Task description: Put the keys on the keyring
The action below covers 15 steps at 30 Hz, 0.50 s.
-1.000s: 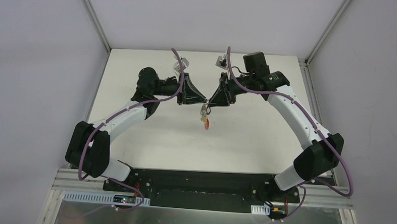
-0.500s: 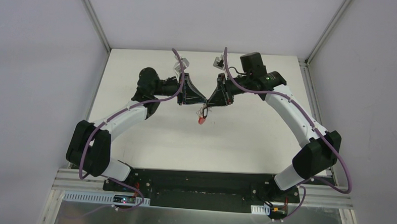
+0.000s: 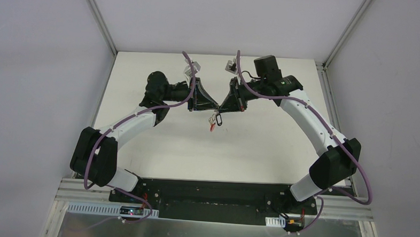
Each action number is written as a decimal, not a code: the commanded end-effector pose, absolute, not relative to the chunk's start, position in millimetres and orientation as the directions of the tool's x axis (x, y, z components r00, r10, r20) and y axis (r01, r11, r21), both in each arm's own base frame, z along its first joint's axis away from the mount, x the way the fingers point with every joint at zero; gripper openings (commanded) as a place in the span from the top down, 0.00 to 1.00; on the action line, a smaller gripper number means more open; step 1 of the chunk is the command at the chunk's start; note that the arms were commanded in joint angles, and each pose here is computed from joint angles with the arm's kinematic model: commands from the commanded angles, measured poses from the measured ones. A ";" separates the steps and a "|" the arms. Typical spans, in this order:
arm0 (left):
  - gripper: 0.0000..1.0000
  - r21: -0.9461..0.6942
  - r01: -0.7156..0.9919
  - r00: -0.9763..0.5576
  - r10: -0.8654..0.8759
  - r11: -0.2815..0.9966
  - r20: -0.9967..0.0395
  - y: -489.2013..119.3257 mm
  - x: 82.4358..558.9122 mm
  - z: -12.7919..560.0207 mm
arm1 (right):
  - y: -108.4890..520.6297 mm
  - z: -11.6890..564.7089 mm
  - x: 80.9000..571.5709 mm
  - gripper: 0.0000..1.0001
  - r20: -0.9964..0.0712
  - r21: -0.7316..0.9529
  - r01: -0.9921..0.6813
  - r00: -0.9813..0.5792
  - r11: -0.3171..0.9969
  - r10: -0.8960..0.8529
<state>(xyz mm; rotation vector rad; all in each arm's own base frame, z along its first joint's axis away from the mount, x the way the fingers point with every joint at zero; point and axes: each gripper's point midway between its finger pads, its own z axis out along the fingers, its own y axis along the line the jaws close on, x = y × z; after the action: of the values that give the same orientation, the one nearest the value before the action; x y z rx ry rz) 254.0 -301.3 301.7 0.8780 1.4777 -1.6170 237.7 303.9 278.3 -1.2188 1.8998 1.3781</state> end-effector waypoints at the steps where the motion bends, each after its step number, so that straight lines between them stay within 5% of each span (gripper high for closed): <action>1: 0.96 -0.386 0.919 -0.393 -0.091 -0.084 -0.915 -297.6 248.3 317.3 | 304.7 285.5 237.8 1.00 -0.827 0.412 -0.907 -0.412 0.085 -0.382; 8: 0.71 -0.312 0.949 -0.314 0.079 0.039 -0.946 -289.5 255.1 293.5 | 305.8 261.3 228.8 1.00 -0.784 0.409 -0.906 -0.409 0.108 -0.466; 15: 0.67 -0.295 0.953 -0.303 0.233 0.068 -0.924 -283.8 244.2 268.6 | 311.5 252.5 226.3 1.00 -0.763 0.428 -0.898 -0.419 0.103 -0.492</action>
<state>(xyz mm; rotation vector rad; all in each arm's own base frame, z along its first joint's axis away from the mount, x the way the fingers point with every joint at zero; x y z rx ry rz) 261.6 -293.6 281.8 1.0838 1.6120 -1.3635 227.3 307.5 246.9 -1.3180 1.9895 1.2645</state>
